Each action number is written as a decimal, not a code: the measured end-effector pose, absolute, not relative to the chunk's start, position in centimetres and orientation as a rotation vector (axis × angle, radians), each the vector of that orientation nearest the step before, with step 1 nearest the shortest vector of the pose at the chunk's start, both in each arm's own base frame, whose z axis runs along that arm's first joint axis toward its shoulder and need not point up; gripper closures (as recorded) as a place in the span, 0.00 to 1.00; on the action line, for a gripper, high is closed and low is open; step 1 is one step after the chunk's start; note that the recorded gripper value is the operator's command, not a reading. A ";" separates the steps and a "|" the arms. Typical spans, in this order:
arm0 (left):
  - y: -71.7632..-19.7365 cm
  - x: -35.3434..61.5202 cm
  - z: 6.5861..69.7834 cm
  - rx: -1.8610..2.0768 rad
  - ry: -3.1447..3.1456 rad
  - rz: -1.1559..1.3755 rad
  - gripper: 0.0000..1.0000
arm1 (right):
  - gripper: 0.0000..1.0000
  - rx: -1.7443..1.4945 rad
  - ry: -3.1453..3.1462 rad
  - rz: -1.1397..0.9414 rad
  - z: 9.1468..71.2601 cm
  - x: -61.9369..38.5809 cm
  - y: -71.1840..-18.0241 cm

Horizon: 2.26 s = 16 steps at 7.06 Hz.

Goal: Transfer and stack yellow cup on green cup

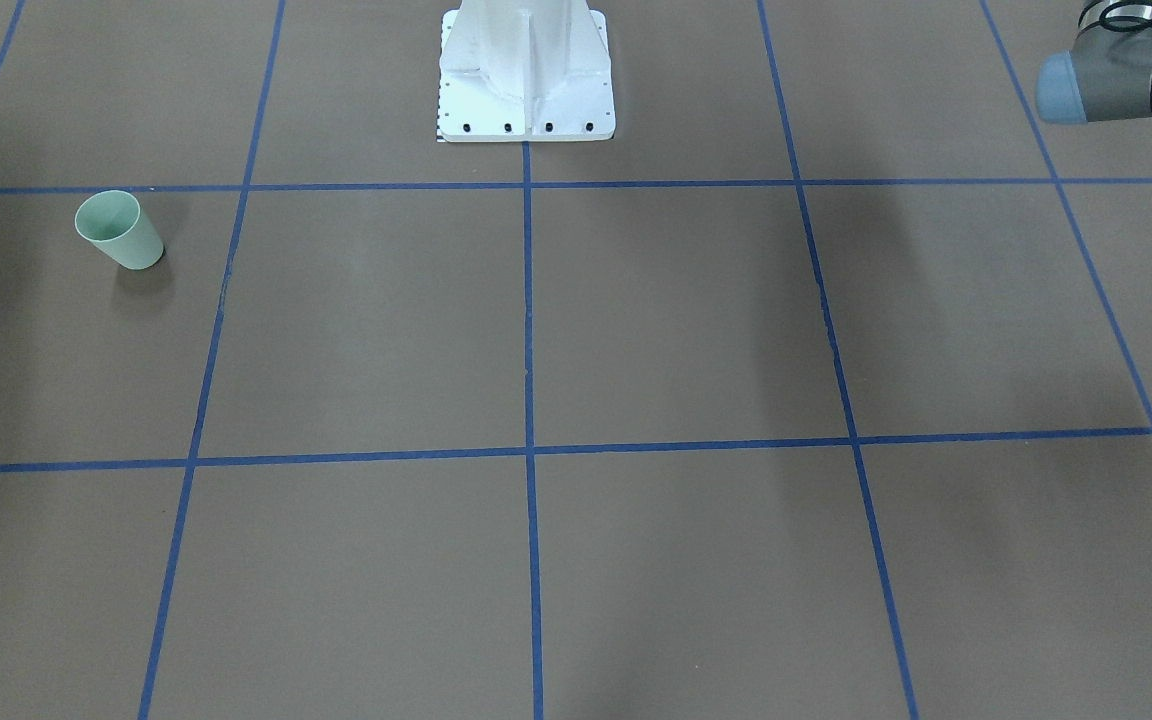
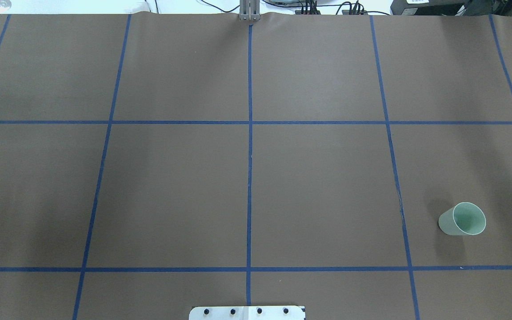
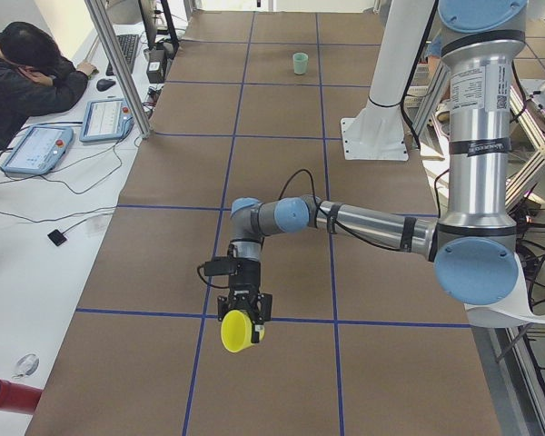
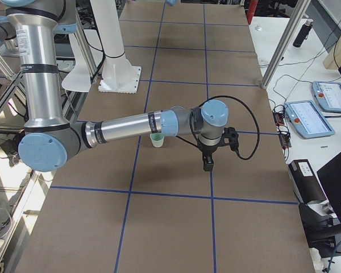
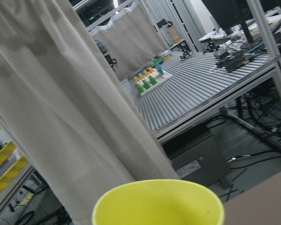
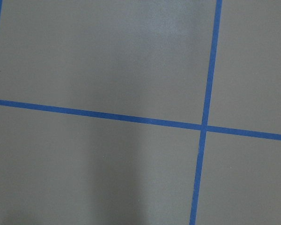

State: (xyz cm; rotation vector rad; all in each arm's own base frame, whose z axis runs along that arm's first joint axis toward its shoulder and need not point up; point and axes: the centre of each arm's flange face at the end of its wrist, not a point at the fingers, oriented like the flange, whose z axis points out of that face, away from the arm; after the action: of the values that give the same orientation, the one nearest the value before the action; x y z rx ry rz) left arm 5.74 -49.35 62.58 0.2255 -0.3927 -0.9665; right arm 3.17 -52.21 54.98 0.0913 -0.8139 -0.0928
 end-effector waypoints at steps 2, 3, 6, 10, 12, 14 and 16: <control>-55.8 8.9 53.5 0.319 -0.203 -0.926 0.96 | 0.00 0.093 -0.817 -0.094 54.8 3.1 -52.3; -57.5 10.4 49.1 0.361 -0.047 -0.902 0.93 | 0.00 0.095 -0.818 -0.095 54.7 3.1 -52.3; -57.9 13.2 42.3 0.529 0.398 -0.665 0.99 | 0.00 0.102 -0.820 -0.099 54.3 3.1 -52.4; -52.5 14.3 41.7 0.739 0.832 -0.390 1.00 | 0.00 0.132 -0.911 -0.133 51.7 2.0 -51.9; -49.3 15.7 41.9 0.823 0.946 -0.205 1.00 | 0.01 0.136 -0.923 -0.178 50.2 -0.2 -51.9; -46.3 17.9 42.2 0.897 1.010 -0.030 1.00 | 0.01 0.085 -0.943 -0.108 47.9 -3.0 -52.7; -42.5 20.0 42.7 0.974 1.099 0.101 1.00 | 0.01 0.030 -0.975 -0.048 41.6 -9.6 -55.2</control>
State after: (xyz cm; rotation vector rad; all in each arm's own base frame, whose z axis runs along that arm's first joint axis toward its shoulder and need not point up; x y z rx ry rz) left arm 20.03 -42.52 42.66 0.9743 1.0992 0.1013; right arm -9.57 -55.16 41.58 0.0303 -0.9754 -0.0477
